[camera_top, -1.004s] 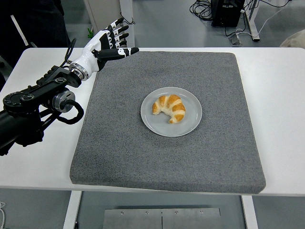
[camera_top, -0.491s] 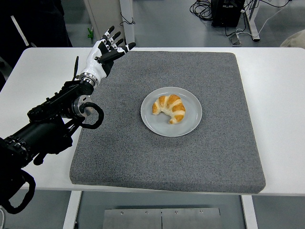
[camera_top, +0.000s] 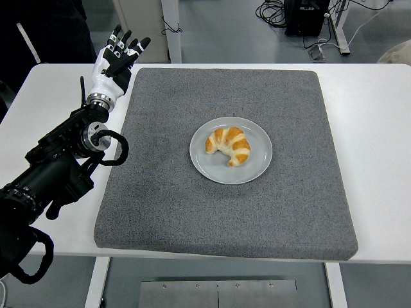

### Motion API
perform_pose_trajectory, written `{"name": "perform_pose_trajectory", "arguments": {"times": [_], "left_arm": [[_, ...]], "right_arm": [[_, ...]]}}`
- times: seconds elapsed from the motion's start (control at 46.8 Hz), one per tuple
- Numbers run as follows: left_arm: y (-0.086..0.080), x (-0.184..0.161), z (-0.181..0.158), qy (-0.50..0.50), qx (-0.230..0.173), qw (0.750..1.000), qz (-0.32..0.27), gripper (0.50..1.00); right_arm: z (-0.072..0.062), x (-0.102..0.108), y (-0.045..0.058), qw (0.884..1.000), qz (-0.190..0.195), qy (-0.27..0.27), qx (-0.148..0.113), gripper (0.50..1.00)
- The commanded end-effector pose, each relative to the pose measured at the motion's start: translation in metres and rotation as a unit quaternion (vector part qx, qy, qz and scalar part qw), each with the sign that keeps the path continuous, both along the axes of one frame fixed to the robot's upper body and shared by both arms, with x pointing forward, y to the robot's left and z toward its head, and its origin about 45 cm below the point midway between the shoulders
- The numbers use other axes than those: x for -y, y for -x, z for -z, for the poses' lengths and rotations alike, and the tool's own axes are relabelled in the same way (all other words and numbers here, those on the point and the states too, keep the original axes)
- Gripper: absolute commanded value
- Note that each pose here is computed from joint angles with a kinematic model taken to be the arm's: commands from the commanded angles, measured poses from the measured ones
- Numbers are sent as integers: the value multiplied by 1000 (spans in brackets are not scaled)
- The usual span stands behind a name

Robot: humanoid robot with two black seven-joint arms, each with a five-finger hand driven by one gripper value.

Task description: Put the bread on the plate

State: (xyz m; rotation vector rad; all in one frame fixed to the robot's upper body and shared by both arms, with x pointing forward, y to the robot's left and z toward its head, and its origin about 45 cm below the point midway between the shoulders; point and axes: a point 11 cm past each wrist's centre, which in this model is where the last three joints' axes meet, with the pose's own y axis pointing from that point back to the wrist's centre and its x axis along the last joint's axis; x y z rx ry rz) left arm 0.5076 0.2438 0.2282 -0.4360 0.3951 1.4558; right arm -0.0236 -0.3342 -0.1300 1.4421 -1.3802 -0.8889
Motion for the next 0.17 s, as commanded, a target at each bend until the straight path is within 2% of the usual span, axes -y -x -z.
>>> {"name": "perform_pose_trajectory", "arguments": {"times": [0.0,0.15], "left_arm": [[0,-8,5,3,-6,1000,-10,969],[0,-8,4,7,-7,1000,-12,969]], "right_arm": [[0,0,0,1000,0,0,0,1000],[0,-1,0,1000,-1,-1,0,1000]]}}
